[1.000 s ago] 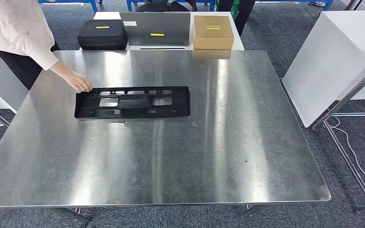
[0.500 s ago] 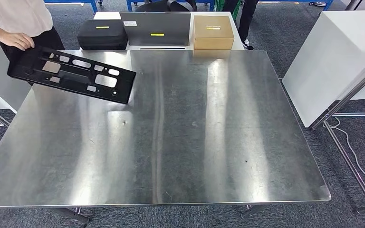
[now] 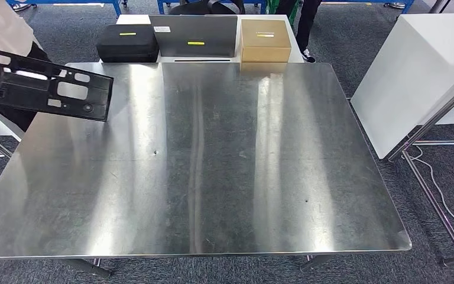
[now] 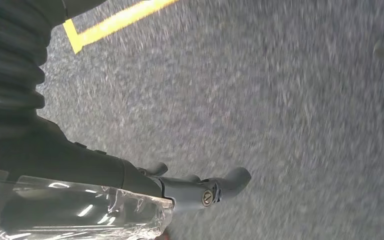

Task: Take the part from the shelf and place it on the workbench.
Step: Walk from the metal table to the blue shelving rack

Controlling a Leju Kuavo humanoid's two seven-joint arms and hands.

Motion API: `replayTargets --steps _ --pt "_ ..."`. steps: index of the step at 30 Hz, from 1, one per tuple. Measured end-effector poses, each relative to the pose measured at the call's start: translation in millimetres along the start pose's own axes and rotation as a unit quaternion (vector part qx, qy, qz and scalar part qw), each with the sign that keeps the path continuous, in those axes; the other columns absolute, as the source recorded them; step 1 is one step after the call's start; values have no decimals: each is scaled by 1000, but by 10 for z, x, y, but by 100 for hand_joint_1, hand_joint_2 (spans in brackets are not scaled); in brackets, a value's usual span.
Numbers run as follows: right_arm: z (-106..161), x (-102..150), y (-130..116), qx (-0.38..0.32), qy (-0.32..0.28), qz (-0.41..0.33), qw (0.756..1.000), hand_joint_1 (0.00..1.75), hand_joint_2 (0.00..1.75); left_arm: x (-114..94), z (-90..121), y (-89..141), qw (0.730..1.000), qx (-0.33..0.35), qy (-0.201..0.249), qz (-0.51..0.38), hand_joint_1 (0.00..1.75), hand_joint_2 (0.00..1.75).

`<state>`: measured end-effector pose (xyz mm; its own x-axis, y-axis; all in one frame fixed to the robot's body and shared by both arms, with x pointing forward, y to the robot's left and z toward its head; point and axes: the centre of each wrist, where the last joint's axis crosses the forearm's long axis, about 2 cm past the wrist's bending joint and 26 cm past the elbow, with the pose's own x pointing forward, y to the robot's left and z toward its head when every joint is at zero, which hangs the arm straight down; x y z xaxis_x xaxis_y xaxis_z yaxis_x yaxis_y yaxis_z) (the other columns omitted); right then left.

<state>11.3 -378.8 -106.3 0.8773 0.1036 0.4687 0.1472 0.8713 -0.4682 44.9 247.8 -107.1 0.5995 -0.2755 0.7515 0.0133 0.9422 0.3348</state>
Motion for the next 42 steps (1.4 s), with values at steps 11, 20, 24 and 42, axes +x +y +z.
replayTargets --steps 11,20,24,42 --pt "93 48 289 67 -15 -13 998 0 175 42 -40 -16 999 -50 -2 -16 0 0" --pt "131 43 367 87 -9 -22 996 0 175 66 -74 -3 997 -71 8 -34 0 0" --pt "142 50 398 101 -11 -20 995 0 175 77 -90 0 995 -89 22 -36 0 0" --pt "152 99 468 120 -20 -3 993 0 175 167 -213 58 993 -96 56 -32 0 0"
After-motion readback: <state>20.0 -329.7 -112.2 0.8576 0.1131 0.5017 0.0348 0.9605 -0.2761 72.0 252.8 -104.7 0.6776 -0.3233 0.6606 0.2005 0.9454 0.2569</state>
